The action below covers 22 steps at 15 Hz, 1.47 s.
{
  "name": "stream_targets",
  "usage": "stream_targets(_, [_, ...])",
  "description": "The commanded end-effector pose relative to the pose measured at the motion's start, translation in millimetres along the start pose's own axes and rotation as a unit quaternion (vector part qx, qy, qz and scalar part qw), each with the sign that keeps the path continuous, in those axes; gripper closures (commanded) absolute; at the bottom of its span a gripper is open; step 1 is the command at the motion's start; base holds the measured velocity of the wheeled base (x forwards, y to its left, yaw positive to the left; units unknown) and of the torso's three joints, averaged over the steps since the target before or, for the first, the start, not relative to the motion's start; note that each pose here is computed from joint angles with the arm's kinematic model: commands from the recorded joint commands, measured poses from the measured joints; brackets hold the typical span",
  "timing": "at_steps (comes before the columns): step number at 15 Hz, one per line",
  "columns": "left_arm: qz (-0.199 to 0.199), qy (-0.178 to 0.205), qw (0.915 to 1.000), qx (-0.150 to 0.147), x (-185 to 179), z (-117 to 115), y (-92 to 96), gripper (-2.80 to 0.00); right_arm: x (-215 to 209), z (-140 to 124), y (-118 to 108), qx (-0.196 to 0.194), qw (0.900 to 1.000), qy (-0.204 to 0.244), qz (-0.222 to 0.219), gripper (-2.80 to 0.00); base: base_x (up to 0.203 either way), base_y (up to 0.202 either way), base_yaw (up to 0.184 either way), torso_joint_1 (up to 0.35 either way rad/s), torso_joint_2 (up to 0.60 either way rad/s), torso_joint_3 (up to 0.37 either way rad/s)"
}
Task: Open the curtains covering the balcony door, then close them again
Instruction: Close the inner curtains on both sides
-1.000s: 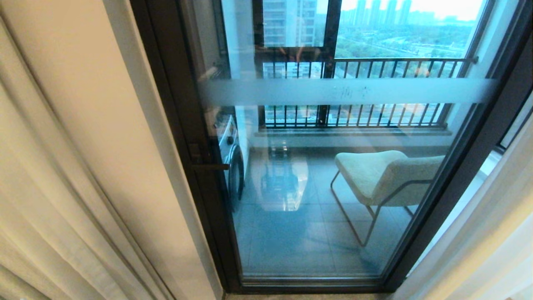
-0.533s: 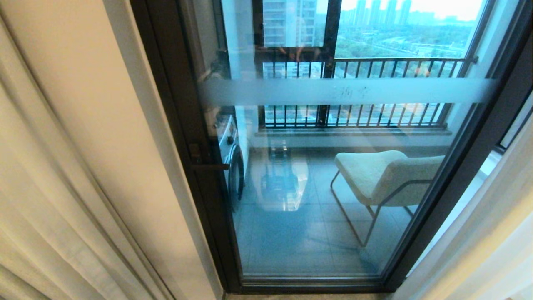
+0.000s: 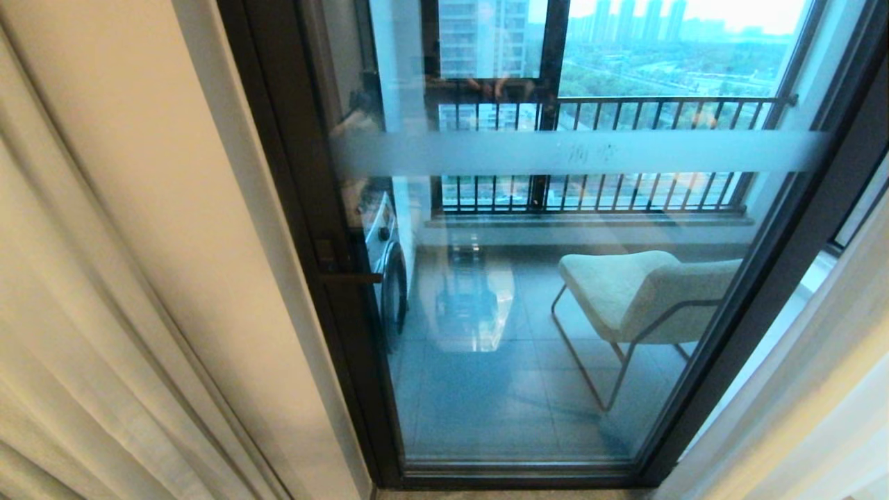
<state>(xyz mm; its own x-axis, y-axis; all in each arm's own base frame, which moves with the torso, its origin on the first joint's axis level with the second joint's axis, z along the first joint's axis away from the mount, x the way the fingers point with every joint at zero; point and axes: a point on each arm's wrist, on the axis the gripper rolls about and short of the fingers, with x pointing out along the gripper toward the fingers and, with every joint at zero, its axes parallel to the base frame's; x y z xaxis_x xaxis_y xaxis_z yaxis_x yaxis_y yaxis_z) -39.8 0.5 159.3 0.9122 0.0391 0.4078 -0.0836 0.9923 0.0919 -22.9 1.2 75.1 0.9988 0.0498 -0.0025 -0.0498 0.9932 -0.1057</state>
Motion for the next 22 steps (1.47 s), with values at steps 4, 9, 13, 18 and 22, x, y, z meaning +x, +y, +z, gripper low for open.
stream_targets(4, [0.086,0.13,0.9876,0.02,89,33,6.1,0.0,0,0,0,0.0,1.0,0.001,0.001,0.0,0.0,0.0,0.0,0.0,0.0,0.0])
stream_targets(9, [0.218,0.225,0.9494,0.018,181,54,34.0,0.0,0,0,0,0.0,1.0,0.0,0.0,0.0,0.0,0.0,0.0,0.0,0.0,0.0])
stream_targets(13, [0.315,0.274,0.9084,0.014,232,51,60.5,0.0,0,0,0,0.0,1.0,0.001,0.001,0.0,0.0,0.0,0.0,0.0,0.0,0.0])
stream_targets(18, [0.371,0.253,0.8937,0.006,272,58,83.6,-2.8,0,0,0,-0.001,1.0,0.001,0.001,0.0,0.0,0.0,0.0,0.0,0.0,0.0])
stream_targets(22, [0.383,0.249,0.8894,0.0,288,54,92.4,-2.8,0,0,0,0.0,1.0,0.001,0.0,0.0,0.0,0.0,0.0,0.0,0.0,0.0])
